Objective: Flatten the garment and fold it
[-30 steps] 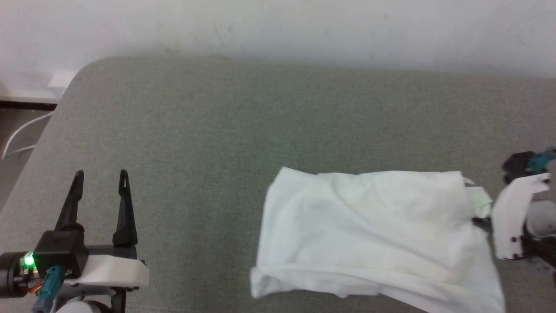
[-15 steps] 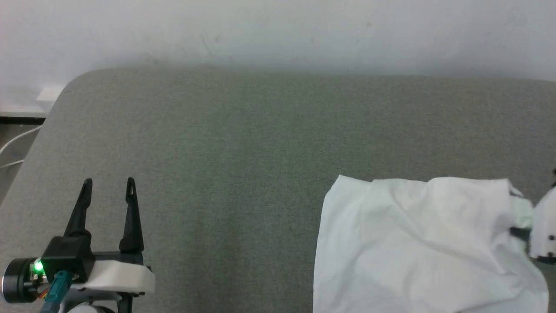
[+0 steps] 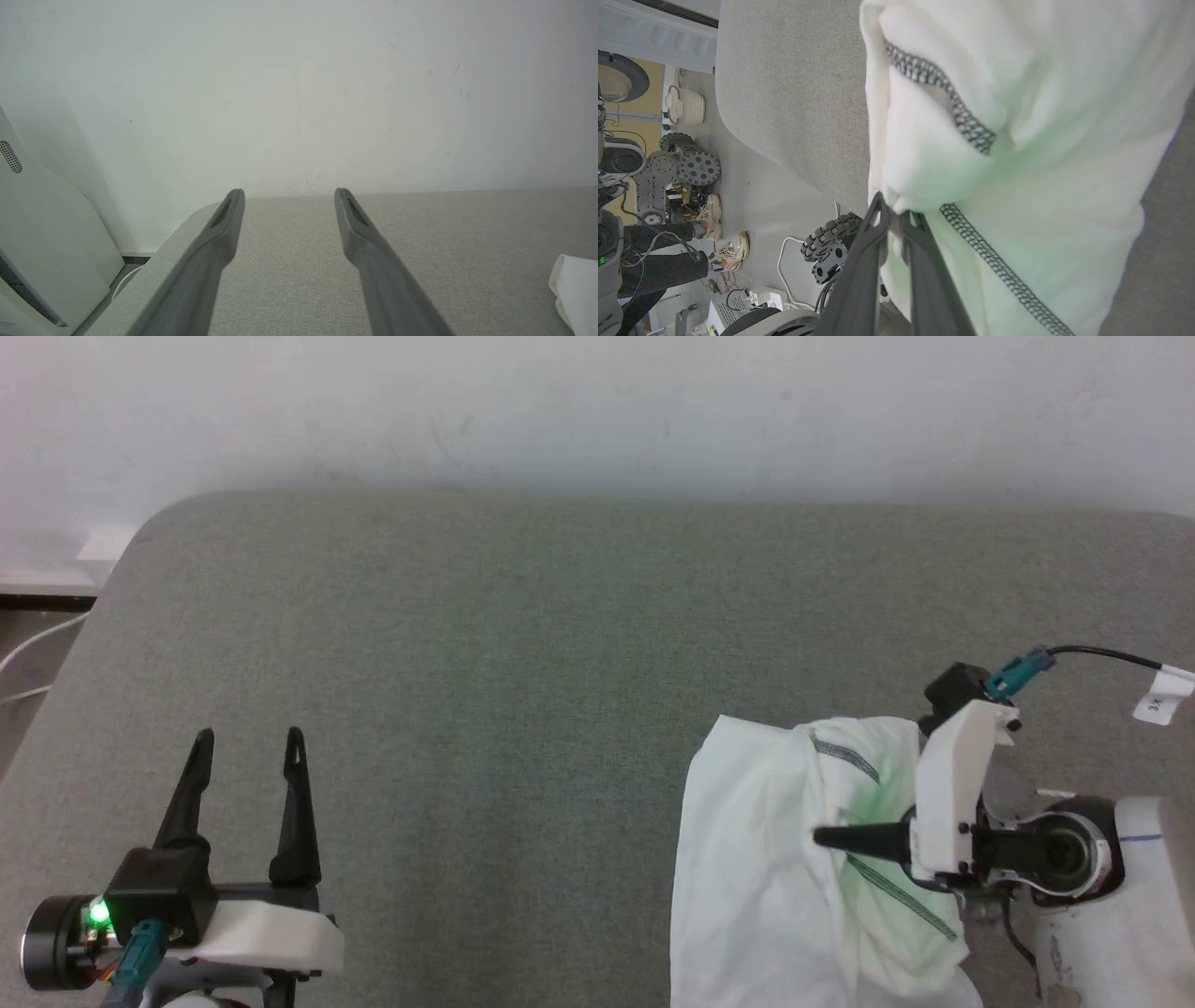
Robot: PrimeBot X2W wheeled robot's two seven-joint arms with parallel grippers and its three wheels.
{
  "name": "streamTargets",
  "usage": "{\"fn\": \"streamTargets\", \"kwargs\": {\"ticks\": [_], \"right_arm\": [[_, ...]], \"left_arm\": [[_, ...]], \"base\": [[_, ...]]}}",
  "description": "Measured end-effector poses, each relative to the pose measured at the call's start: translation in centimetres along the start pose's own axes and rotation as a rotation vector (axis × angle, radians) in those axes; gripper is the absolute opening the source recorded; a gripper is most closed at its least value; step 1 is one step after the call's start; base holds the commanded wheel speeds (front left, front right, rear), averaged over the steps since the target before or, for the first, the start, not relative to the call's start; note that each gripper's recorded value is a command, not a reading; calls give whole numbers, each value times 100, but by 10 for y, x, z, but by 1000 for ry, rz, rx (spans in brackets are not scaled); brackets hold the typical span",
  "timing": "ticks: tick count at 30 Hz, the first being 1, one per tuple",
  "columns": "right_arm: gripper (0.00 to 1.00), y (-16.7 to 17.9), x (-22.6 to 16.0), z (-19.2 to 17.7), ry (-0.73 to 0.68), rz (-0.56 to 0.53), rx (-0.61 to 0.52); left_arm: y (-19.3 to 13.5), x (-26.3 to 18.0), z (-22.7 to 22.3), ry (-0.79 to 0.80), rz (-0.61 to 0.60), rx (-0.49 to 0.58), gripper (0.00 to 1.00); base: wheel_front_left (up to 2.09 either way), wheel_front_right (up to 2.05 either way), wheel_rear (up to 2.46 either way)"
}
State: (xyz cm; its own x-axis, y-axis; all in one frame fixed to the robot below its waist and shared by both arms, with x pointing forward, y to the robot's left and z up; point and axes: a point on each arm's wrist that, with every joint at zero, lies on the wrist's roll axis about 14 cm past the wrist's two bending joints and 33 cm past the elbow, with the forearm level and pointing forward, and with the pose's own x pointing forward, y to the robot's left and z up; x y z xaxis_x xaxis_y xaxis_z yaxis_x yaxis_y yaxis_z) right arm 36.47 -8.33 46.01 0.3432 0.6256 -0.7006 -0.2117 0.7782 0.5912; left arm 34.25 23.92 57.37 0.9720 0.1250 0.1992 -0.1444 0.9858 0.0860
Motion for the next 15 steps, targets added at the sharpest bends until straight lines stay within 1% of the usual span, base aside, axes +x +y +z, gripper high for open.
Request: {"fn": "streamTargets", "kwargs": {"ticks": [5, 8, 13, 14, 15], "right_arm": [[0, 16, 13, 10, -6, 38, -20], [0, 26, 28, 12, -2, 70, -39], [0, 30, 61, 1, 25, 77, -50], [18, 28, 66, 0, 23, 66, -56], [18, 26, 72, -1, 23, 51, -66]], "left_arm": [[-2, 1, -4, 14, -6, -5, 100], [-4, 5, -7, 19, -1, -15, 100], [-8, 7, -17, 49, 9, -38, 100], [-8, 8, -20, 56, 13, -40, 100], [-8, 8, -23, 63, 19, -40, 100]], "base": [[0, 0, 0], [0, 0, 0], [0, 0, 0], [0, 0, 0], [0, 0, 0]]}}
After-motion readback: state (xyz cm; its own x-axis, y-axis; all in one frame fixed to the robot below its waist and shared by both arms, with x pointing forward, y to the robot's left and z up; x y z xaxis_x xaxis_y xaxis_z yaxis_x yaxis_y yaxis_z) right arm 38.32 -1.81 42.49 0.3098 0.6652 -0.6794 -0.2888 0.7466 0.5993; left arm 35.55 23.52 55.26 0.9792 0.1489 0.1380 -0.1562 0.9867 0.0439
